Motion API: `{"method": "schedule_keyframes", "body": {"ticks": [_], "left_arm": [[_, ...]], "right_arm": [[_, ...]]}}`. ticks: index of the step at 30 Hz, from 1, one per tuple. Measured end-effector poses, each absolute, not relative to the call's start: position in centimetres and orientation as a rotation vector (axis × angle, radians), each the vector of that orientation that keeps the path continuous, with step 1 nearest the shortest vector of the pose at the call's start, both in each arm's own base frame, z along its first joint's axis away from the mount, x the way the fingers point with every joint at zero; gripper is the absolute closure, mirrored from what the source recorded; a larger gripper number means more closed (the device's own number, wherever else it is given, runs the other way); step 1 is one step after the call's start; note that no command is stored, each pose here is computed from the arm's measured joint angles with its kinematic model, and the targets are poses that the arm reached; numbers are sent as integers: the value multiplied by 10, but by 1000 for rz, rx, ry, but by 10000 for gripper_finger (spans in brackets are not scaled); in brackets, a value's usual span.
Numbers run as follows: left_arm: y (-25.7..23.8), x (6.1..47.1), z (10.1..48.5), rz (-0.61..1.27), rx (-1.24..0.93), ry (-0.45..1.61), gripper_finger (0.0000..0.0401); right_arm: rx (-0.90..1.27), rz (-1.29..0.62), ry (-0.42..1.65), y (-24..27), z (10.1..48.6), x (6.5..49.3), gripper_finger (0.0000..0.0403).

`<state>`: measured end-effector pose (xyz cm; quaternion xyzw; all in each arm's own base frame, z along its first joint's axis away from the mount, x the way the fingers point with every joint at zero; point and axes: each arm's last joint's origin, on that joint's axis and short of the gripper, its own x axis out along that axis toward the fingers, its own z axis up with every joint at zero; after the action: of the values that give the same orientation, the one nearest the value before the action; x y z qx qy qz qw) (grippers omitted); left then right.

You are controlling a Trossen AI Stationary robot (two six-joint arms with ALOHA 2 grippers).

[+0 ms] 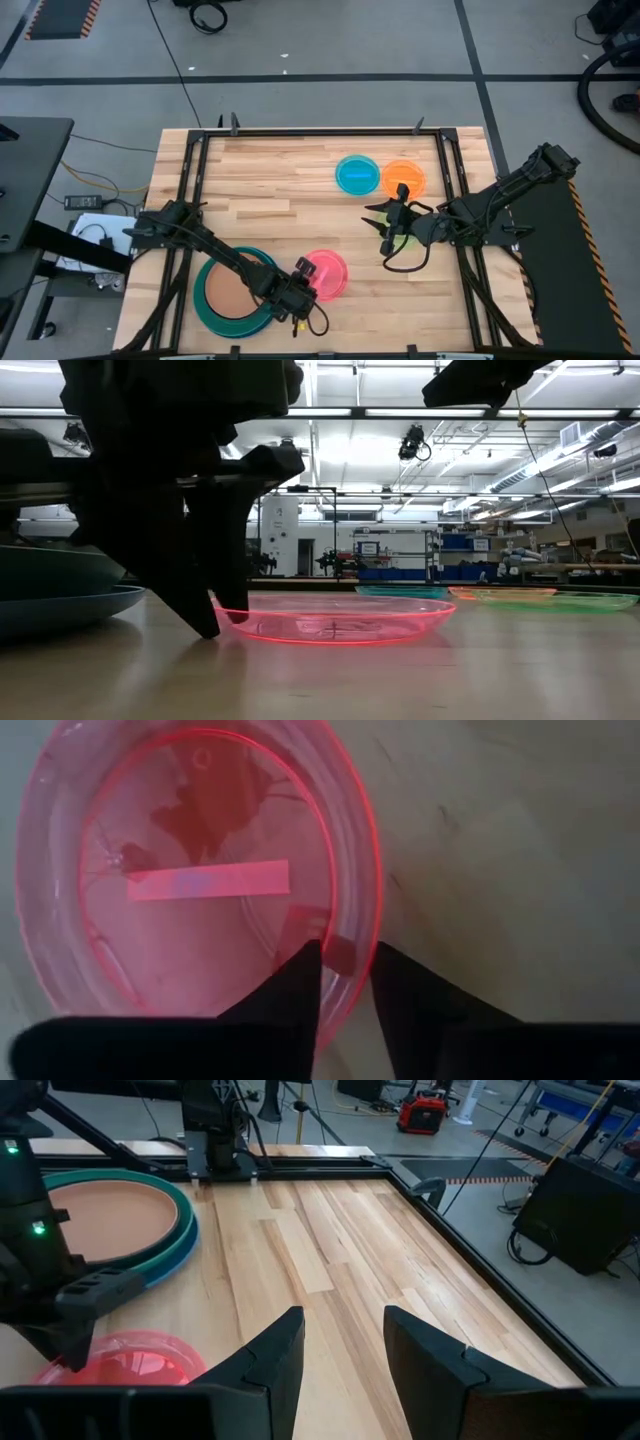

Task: Stack plastic plates
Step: Stack the pink plate on top of the brown plate

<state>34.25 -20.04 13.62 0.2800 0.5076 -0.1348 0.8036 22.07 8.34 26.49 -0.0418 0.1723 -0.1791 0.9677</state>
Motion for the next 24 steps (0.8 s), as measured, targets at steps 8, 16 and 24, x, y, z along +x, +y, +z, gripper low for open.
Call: {"method": "schedule_keyframes", "body": {"ticks": [8, 16, 24], "left_arm": [[-204, 340, 136, -308, 611, 1087, 384], [-211, 336, 139, -313, 621, 1079, 394], [-225, 336, 167, -269, 623, 1110, 395]], "right_arm": [[-85, -362, 349, 83, 265, 221, 253], [-85, -362, 348, 83, 265, 221, 253], [-85, -362, 350, 83, 265, 221, 253]]}}
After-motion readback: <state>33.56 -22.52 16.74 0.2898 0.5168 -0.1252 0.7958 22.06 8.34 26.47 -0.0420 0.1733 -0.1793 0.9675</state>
